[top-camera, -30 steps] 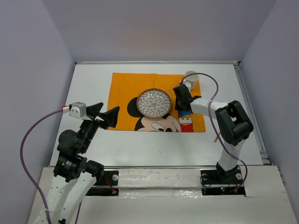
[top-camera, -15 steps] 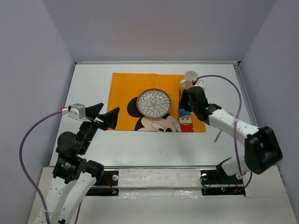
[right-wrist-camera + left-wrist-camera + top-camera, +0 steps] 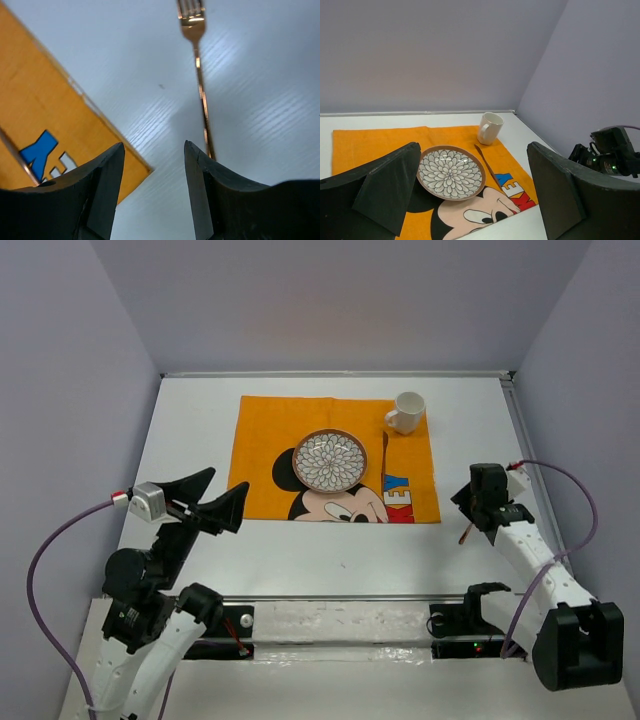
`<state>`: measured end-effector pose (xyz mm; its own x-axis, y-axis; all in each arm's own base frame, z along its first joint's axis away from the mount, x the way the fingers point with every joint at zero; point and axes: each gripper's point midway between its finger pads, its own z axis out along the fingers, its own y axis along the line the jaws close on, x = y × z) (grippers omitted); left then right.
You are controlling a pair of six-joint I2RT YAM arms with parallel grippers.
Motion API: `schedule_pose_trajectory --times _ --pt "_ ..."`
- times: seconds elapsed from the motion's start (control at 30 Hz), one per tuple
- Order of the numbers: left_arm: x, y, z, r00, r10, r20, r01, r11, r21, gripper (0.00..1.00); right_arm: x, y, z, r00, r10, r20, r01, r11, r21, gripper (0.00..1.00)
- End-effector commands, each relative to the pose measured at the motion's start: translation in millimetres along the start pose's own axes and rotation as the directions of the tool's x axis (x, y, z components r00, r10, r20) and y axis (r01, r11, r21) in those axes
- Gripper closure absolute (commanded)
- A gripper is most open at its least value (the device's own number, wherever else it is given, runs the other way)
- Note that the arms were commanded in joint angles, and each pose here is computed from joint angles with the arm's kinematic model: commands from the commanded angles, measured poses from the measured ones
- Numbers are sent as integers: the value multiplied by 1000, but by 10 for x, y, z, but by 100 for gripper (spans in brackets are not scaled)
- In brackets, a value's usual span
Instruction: Set the dinner table for one person
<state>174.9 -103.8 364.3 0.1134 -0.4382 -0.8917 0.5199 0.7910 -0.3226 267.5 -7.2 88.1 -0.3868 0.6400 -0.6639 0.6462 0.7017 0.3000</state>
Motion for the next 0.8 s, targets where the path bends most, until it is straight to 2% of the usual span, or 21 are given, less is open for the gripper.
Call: schedule_pose_trajectory --times 0.0,0.03,0.2,0.27,0.4,0.43,0.63,0.77 --pt "-219 -74 -73 997 13 74 -15 1000 25 1 -7 -353 134 992 123 -33 -117 982 149 44" --pt "-234 -77 -84 997 12 79 -14 1000 25 1 16 -355 200 990 129 -59 -119 980 157 47" --pt "-235 -107 -101 997 7 78 -10 999 39 1 -173 -397 402 987 155 -38 -145 971 193 57" --pt "-219 -119 -100 998 4 70 -7 999 45 1 -242 -474 460 990 138 -19 -130 963 234 57" --pt "-257 -144 -129 997 2 83 -6 998 56 1 -247 -612 595 991 124 -54 -105 956 274 57" --pt "-253 -143 -133 997 1 81 -6 998 56 1 -222 -545 624 991 105 -80 -84 968 236 57" --pt "-259 -197 -156 997 -6 79 0 996 84 1 -191 -501 774 988 51 -149 -17 974 224 58" --pt "-263 -231 -170 997 -12 79 4 995 102 1 -148 -463 847 982 29 -188 11 977 211 62"
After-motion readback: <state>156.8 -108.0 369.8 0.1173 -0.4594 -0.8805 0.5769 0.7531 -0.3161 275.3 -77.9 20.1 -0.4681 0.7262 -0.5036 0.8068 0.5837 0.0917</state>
